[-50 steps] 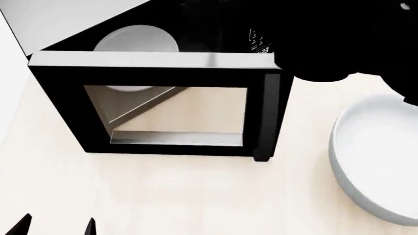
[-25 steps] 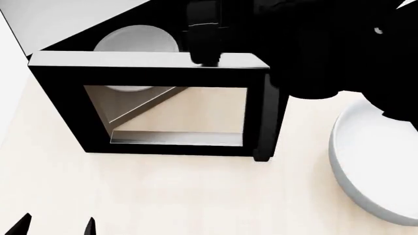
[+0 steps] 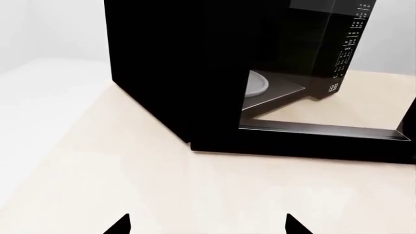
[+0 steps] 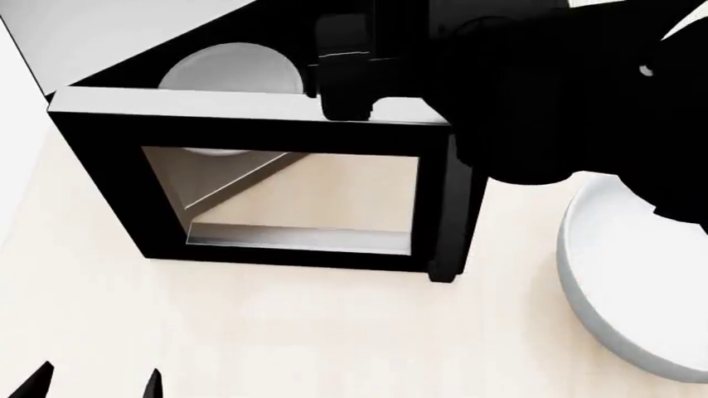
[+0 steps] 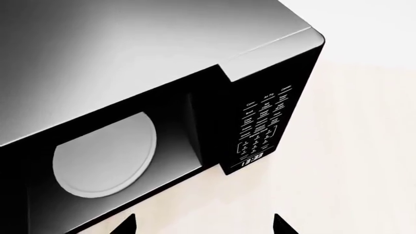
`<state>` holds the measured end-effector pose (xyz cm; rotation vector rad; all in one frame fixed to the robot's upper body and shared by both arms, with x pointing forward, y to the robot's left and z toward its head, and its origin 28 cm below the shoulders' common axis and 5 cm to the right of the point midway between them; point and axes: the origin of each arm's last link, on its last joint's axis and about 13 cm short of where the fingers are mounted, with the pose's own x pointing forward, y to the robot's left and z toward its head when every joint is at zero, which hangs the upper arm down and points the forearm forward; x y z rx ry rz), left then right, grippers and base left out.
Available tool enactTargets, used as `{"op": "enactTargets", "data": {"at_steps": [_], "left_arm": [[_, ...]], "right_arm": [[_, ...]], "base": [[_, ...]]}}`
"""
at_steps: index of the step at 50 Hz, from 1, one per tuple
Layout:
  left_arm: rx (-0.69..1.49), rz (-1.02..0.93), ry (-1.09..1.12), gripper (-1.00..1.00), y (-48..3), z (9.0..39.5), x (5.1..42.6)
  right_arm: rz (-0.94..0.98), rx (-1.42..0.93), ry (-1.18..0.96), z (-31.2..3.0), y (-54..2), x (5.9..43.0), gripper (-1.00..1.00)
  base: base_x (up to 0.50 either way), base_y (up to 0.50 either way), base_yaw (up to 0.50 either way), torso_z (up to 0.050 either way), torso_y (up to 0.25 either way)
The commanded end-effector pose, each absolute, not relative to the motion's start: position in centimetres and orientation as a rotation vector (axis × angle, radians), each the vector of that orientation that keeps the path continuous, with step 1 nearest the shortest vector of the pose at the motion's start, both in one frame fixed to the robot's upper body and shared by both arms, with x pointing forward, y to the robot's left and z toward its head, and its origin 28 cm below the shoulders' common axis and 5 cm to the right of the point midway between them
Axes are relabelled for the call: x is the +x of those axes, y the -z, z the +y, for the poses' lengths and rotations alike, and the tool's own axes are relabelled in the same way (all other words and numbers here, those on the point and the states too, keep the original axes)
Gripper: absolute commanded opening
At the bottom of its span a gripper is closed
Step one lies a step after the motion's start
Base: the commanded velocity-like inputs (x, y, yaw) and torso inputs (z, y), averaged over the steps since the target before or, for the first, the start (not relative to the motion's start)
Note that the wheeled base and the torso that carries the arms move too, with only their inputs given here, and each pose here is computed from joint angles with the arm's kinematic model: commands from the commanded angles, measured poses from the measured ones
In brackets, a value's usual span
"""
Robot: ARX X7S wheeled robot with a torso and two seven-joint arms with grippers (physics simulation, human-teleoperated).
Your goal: Open the microwave.
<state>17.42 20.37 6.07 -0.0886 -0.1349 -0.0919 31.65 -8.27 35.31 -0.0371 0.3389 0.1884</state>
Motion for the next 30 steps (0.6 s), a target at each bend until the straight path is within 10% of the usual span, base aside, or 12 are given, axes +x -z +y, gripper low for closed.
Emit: {"op": "enactTargets", "data": {"at_steps": [1,30], "left_arm": [[-0.089,-0.135,0.092,1.00,-6.1,20.4,17.3],[-0.088,-0.136,0.095,1.00,-6.1,20.3,17.4]], "right_arm": [[0.407,-0.046,-0.213,-8.1,-33.9,31.0,1.00],[0.461,-0.051,-0.270,-8.0,-33.1,29.6,1.00]], "base": [[0.00,0.00,0.00,0.000,0.000],[0.00,0.00,0.00,0.000,-0.001]]}}
